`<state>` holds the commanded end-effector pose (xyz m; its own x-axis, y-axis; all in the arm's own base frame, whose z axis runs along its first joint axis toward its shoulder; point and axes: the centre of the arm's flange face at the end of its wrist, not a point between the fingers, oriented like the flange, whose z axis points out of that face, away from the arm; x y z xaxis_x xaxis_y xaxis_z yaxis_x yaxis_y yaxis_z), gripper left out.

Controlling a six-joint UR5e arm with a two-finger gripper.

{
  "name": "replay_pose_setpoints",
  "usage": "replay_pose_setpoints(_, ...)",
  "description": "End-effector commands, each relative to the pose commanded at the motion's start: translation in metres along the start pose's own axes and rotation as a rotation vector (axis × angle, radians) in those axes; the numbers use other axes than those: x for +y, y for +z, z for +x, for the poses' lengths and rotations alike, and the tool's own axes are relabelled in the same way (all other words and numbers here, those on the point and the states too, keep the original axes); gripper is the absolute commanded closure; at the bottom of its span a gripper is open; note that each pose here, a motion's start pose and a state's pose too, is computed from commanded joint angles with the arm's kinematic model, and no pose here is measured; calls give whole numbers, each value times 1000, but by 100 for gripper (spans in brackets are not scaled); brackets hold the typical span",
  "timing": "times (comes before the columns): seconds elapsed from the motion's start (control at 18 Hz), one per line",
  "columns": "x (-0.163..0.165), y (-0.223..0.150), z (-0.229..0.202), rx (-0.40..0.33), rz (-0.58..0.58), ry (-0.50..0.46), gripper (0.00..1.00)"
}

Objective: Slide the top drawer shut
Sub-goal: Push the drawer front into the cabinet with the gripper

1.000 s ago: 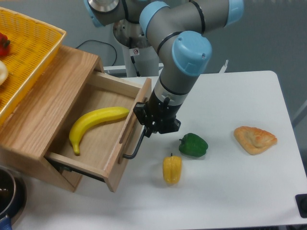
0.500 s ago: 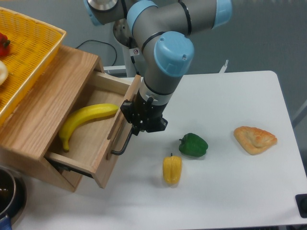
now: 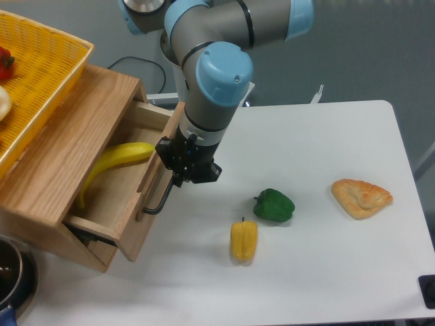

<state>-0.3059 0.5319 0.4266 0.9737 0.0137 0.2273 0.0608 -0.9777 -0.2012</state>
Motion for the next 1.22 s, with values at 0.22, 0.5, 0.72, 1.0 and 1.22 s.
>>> replay_pose_setpoints(0.22, -7, -1, 16, -3, 3, 9, 92)
replay_pose_setpoints(0.5, -10, 3, 31, 3, -4, 25, 92)
replay_pose_setpoints(0.72, -16, 7, 44, 7, -8, 31, 92)
replay_pose_setpoints(1.0, -23, 13, 61, 13, -16, 48, 92)
replay_pose_setpoints(1.22, -24, 15, 65, 16, -18, 53, 92)
